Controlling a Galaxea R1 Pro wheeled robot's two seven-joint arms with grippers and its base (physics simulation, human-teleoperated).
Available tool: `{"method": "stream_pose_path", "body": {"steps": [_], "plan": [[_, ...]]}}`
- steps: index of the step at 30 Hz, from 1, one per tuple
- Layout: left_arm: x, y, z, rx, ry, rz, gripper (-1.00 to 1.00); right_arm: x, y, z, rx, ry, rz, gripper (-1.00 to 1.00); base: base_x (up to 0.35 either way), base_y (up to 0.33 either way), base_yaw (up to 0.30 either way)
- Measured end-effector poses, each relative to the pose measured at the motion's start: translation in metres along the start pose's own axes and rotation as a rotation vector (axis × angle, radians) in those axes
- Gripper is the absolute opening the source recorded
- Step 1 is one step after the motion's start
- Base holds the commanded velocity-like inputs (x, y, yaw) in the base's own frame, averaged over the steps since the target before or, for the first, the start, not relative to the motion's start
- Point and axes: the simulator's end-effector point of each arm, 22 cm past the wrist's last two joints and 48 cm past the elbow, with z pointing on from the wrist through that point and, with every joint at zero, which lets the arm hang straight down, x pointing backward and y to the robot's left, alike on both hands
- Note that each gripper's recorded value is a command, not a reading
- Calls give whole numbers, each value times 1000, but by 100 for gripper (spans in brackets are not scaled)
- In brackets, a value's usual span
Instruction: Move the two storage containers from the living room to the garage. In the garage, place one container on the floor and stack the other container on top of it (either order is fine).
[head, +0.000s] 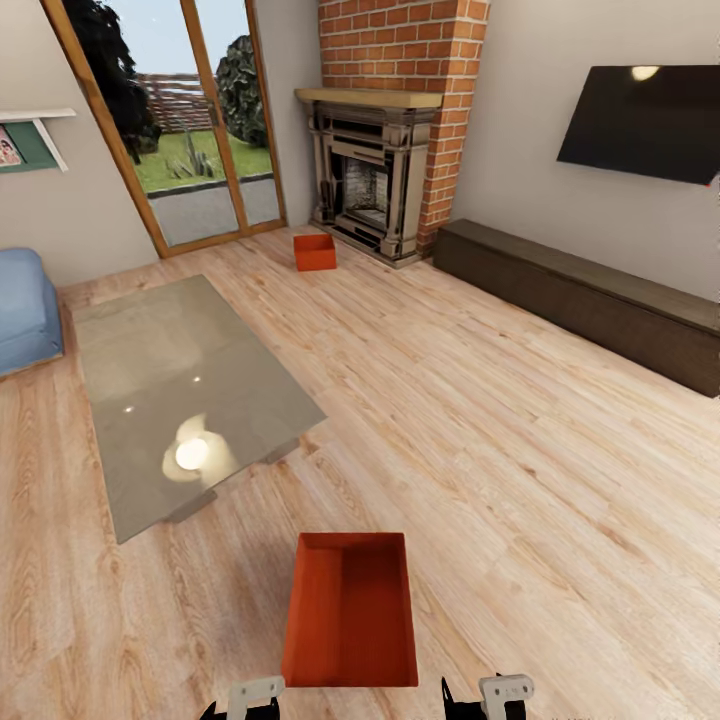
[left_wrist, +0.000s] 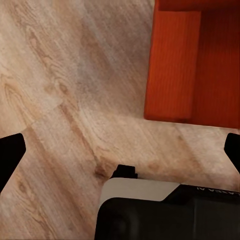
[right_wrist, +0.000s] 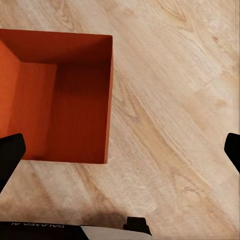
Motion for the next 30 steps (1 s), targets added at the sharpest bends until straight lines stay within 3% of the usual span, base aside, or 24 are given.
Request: {"method": "stream_pose_path", "body": {"steps": [19,24,30], "plan": [[4,-1,1,0,9,5,100,4,3,1,-5,10,-4,100,0,0,-4],[-48,-4,-1,10,-92,-27,100,-27,-1,4,5,-53,-2,100,0,0,0],[-100,-8,-10,24,-130,-38,100,-58,-6,14,14,-50,-3,100,0,0,0]]}}
